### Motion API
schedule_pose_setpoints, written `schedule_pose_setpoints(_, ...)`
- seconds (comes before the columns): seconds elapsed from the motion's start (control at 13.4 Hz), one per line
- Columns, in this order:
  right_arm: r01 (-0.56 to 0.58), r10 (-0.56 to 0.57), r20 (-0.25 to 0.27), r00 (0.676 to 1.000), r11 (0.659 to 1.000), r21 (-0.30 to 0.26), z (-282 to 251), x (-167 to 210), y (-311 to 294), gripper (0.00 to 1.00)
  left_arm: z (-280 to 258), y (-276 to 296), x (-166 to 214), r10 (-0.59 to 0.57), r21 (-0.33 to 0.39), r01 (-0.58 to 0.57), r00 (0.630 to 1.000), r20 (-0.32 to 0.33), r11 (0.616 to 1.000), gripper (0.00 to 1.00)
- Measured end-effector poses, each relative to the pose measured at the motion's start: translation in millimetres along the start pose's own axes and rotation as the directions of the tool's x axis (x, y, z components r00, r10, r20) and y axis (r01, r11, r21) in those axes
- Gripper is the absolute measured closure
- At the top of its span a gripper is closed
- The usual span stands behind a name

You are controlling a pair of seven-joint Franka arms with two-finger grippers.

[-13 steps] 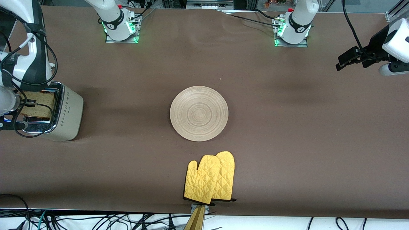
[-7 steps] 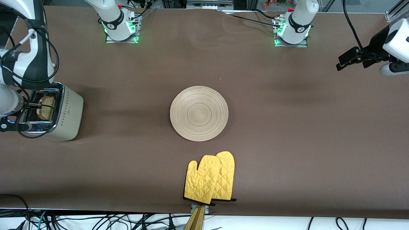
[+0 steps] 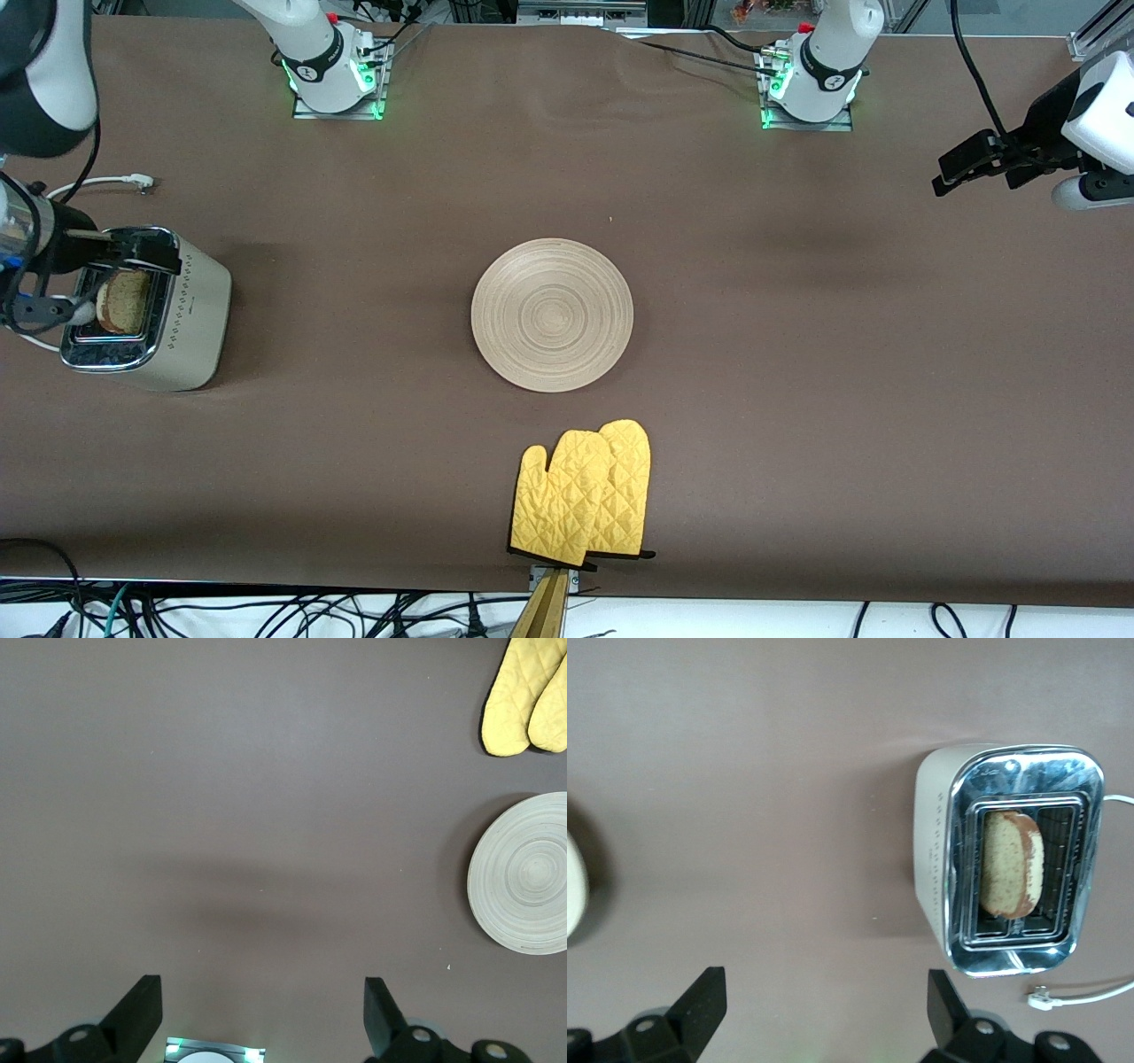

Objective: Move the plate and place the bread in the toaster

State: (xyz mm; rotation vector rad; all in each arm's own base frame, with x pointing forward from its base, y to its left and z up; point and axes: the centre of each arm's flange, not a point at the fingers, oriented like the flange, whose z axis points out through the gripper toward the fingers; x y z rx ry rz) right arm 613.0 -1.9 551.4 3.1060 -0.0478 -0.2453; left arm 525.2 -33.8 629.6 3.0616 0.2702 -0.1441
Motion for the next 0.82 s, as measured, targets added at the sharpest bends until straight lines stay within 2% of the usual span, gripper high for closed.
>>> schedule_pose_setpoints(0.37,0.018,-0.014,-0.084,0.996,0.999,0.05,-13.9,-28.6,-7.2,0.0,-0.1,-0.1,0.0,0.0,0.0,0.0,1.0,0.0,1.0,0.0)
schedule_pose_setpoints(0.6,0.018,-0.012,-0.126,0.992,0.999,0.045,-13.1,-53.5,-4.9,0.0,-0.1,-0.1,0.1,0.0,0.0,0.0,1.0,0.0,1.0,0.0)
schedule_pose_setpoints(0.82,0.015,-0.008,-0.158,0.987,0.999,0.046,-24.0,-61.4,-2.6,0.0,-0.1,-0.1,0.1,0.0,0.0,0.0,1.0,0.0,1.0,0.0)
